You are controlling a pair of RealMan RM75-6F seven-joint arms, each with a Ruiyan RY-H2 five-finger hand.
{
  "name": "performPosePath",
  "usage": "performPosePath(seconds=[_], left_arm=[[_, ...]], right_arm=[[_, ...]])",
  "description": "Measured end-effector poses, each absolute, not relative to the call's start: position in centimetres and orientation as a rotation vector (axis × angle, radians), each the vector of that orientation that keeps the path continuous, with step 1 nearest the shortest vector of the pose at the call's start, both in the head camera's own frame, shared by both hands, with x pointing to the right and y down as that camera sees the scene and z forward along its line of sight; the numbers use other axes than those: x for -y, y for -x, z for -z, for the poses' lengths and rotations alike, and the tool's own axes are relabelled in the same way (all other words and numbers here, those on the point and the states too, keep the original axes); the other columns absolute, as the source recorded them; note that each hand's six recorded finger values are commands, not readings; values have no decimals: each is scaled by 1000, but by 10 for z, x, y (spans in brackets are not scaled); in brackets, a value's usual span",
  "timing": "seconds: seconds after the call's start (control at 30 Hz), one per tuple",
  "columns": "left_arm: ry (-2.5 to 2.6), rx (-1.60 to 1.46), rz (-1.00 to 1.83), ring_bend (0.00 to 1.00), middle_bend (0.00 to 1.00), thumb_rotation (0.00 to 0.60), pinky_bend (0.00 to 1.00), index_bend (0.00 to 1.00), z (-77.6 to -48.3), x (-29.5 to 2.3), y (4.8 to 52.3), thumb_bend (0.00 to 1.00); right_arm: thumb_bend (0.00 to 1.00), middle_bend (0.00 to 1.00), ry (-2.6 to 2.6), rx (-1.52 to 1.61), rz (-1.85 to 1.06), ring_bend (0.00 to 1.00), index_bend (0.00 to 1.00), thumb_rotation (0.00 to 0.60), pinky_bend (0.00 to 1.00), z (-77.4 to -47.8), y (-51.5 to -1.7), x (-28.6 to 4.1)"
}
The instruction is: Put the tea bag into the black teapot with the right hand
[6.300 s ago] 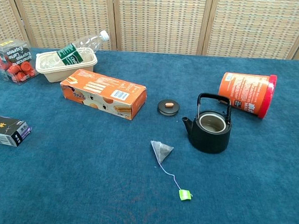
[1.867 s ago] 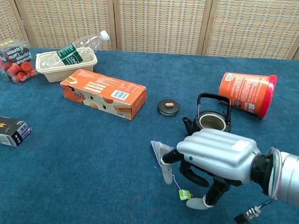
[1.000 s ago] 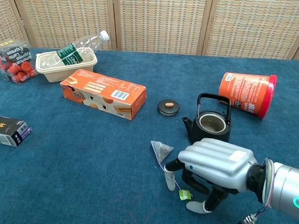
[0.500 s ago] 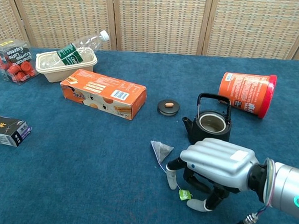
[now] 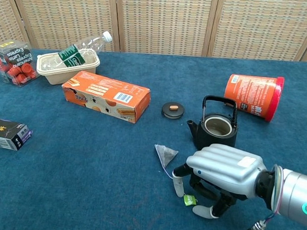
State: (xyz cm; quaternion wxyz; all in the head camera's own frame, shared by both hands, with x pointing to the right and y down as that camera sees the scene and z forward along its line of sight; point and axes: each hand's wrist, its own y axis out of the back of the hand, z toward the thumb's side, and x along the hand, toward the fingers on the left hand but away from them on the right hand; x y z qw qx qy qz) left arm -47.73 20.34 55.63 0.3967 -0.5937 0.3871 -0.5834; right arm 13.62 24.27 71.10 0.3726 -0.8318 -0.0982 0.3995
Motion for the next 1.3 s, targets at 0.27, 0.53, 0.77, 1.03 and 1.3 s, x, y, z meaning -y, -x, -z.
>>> performPosePath(seconds=[0.27, 0.53, 0.77, 1.03, 1.3], left_arm=[[1504, -981, 1480, 0, 0, 600, 0, 0, -557, -204, 478, 363], [1502, -984, 1482, 0, 0, 600, 0, 0, -557, -204, 479, 364], [1501, -986, 1483, 0, 0, 600, 0, 0, -557, -204, 480, 364], [1504, -986, 1484, 0, 0, 600, 0, 0, -558, -204, 480, 364], [1506, -984, 1484, 0, 0, 600, 0, 0, -559, -204, 480, 363]], right_arm=[[503, 885, 2135, 252, -1028, 933, 502, 600, 1000, -713, -136, -242], [534, 886, 2138, 256, -1030, 935, 506, 600, 1000, -715, -135, -240], [575, 887, 2139, 261, -1031, 936, 508, 600, 1000, -716, -134, -239], [585, 886, 2139, 261, -1034, 936, 508, 600, 1000, -717, -134, -238], [627, 887, 2142, 267, -1034, 936, 508, 600, 1000, -717, -135, -237]])
